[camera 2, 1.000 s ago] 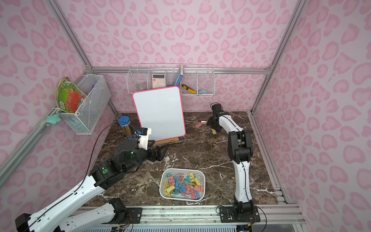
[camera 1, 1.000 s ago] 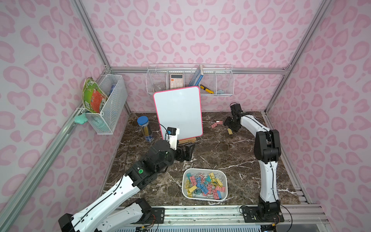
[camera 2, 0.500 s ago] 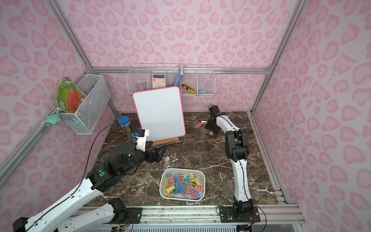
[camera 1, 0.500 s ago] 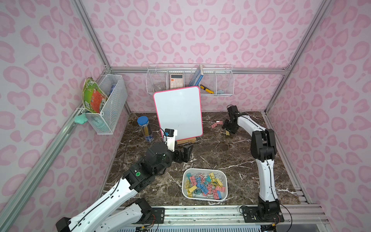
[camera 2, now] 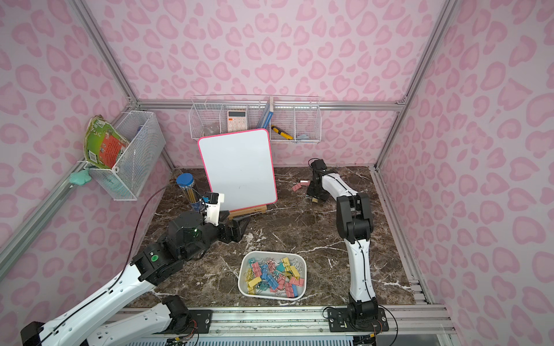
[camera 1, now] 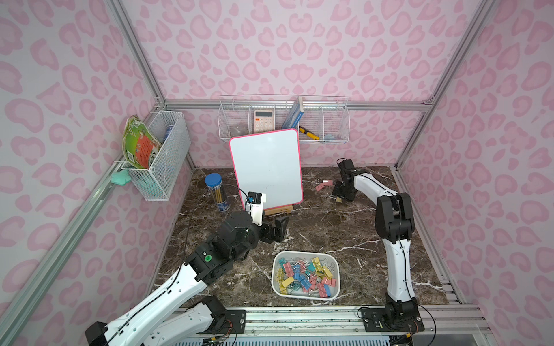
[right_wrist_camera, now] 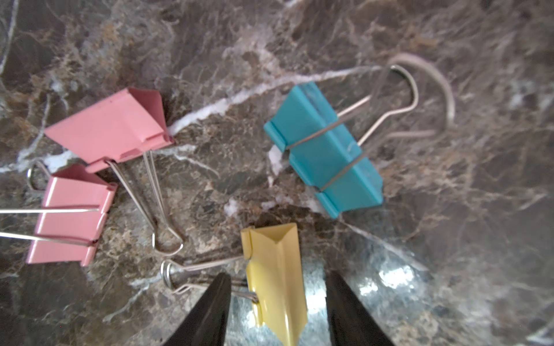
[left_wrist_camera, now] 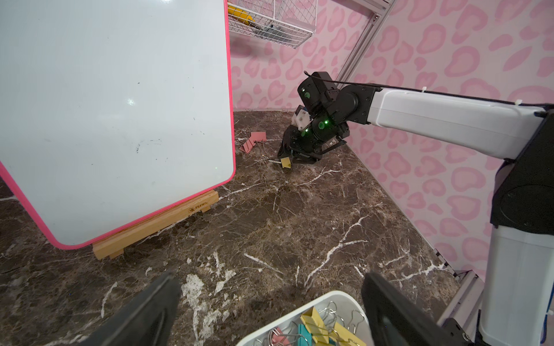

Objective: Put the binder clips in the storage box
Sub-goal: Pick up the binder clip at the center of the board.

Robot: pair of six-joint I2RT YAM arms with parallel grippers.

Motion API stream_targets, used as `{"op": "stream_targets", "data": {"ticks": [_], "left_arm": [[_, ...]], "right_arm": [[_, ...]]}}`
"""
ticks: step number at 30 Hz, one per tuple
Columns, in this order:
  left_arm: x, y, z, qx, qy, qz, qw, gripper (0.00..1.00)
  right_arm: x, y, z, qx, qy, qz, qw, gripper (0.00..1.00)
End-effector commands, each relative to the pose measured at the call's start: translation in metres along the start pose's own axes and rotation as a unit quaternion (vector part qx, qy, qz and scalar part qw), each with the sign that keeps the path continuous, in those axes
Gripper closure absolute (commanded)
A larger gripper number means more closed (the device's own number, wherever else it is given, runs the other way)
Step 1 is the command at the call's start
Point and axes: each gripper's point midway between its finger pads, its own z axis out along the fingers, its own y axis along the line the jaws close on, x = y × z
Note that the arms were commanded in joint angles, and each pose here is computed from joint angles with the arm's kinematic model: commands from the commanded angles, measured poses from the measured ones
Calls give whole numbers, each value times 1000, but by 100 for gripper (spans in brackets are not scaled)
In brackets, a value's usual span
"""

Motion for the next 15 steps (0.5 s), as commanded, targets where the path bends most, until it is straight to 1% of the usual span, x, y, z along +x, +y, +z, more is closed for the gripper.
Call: {"op": "stream_targets", "data": {"ticks": [1,5,10,13,15], "left_arm": [[-7,0,-3,-1,-11,4,1000,1],[-7,1,-6,-2,-15,4,1000,1],[-6,2,-7,-5,-13,4,1000,1],[-6,3,-7,-7,-14,5,1000,1],[-7,3,-8,-7,-16,6,1000,1]], "right_arm": [[4,-7,0,38,2,-23,999,51],[10,-6,4,44,5,-30,999,56],[13,-6,9,43,14,-31,999,66],[9,-3,0,35,3,-29,999,71],[1,1,-12,25,-14,-26,999,72]]}}
